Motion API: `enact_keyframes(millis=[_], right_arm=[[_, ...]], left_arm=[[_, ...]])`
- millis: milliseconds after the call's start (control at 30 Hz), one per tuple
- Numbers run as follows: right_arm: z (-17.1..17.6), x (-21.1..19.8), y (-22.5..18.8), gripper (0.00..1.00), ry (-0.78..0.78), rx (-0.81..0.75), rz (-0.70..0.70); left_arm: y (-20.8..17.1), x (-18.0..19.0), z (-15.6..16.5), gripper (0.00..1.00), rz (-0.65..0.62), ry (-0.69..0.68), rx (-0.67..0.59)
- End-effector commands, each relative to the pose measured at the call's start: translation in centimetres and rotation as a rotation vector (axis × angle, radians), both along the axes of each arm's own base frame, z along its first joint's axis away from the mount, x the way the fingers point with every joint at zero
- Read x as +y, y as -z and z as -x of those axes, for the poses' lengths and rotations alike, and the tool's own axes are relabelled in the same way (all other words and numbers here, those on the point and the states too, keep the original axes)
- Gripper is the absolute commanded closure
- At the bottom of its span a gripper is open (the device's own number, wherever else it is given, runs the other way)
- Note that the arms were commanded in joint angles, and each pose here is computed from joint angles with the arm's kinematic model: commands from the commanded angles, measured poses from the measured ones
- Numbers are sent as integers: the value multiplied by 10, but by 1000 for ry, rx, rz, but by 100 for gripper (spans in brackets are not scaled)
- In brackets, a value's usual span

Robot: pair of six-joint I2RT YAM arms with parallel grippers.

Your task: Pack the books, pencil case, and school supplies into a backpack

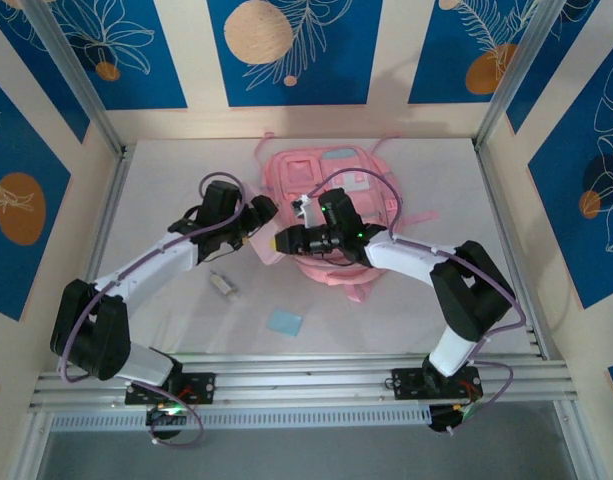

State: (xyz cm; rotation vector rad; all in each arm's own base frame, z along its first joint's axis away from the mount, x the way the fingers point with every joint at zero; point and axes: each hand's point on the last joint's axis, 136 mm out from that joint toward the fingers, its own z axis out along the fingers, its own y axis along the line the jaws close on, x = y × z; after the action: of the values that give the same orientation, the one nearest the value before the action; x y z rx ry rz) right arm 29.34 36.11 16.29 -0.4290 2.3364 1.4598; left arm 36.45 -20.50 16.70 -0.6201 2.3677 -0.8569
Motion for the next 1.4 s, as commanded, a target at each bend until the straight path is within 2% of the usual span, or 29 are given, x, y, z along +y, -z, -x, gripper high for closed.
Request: enact_keyframes(millis=[0,200,333,500,633,767,967,1100,1367], right_arm=[[-5,-15,-26,84,0,23,-95],[-18,-75,-26,85,128,32,-23],[-28,-136,-19,86,296,64,52],[-32,-220,-24,87,548,89,79],[-27,-287,-20,88,759,149,102],[-19,-333,-22,88,872,189,24],[-11,-362,-25,88,952,210,-35],[-9,-361,-27,88,945,210,-51],[-6,-359,-30,88,941,200,-60]], left_arm=[[-31,-5,-12,0,-43,53,-107],[-61,-4,-23,0,-195,154,-212],[-72,-30,-30,0,-201,308,-263],[-58,-82,-25,5,-177,594,-261],[-36,-112,-16,8,-321,765,-272],[-14,-135,-10,10,-510,903,-299],[18,-162,0,11,-743,1106,-339],[42,-174,8,12,-771,1199,-331],[75,-179,11,12,-832,1287,-298]])
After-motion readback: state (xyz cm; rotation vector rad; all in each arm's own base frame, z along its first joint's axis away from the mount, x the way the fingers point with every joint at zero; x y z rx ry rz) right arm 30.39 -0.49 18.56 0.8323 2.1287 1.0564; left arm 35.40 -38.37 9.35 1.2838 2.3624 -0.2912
